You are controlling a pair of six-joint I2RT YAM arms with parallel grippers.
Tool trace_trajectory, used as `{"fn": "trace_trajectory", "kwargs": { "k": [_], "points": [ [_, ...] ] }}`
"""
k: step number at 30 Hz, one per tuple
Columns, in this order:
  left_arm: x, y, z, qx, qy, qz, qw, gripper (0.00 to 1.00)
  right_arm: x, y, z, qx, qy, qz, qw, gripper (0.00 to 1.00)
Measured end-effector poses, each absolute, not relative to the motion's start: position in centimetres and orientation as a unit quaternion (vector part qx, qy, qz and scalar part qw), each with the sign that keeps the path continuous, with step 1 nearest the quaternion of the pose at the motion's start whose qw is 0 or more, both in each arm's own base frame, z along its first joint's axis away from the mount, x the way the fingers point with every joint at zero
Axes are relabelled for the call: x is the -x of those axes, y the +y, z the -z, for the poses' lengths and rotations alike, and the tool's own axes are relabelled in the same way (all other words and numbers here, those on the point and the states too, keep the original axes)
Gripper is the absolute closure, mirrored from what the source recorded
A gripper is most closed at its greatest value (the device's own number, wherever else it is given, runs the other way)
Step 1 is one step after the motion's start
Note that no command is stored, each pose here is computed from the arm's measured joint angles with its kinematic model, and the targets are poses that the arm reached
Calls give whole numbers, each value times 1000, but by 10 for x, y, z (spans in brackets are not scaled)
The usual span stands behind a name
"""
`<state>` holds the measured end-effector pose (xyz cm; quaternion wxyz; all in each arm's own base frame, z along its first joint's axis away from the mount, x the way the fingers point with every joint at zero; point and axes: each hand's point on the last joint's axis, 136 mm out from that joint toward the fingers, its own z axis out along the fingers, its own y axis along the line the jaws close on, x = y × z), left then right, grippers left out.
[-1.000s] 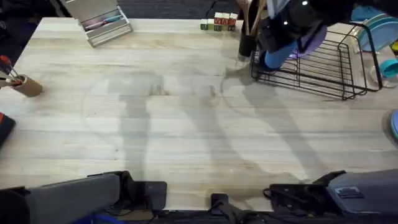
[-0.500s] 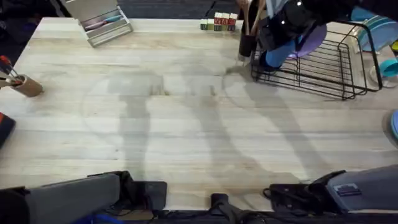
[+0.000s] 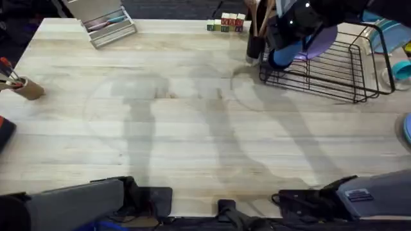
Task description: Pick up the cup on the table and put them onto the rack.
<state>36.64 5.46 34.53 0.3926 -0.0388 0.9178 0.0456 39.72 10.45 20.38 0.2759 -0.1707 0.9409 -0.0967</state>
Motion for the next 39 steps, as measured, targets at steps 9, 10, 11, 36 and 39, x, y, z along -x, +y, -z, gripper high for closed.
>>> {"fn": "trace_trajectory", "kwargs": {
  "k": [9, 10, 11, 36, 39],
  "points": [
    [-366, 55, -345, 39, 918, -46, 393, 8, -402, 106, -190, 169, 939, 95, 284, 969],
    [-366, 55, -345, 39, 918, -46, 393, 8, -402, 106, -188, 169, 939, 95, 284, 968],
    [-366, 55, -345, 39, 918, -46, 392, 7, -402, 106, -187, 169, 939, 95, 283, 969],
    [-366, 55, -345, 39, 918, -46, 393, 7, -393, 105, -179, 176, 943, 100, 263, 637],
    [-366, 55, -345, 39, 918, -46, 393, 7, -390, 111, -178, 184, 942, 98, 262, 593]
  ]
}}
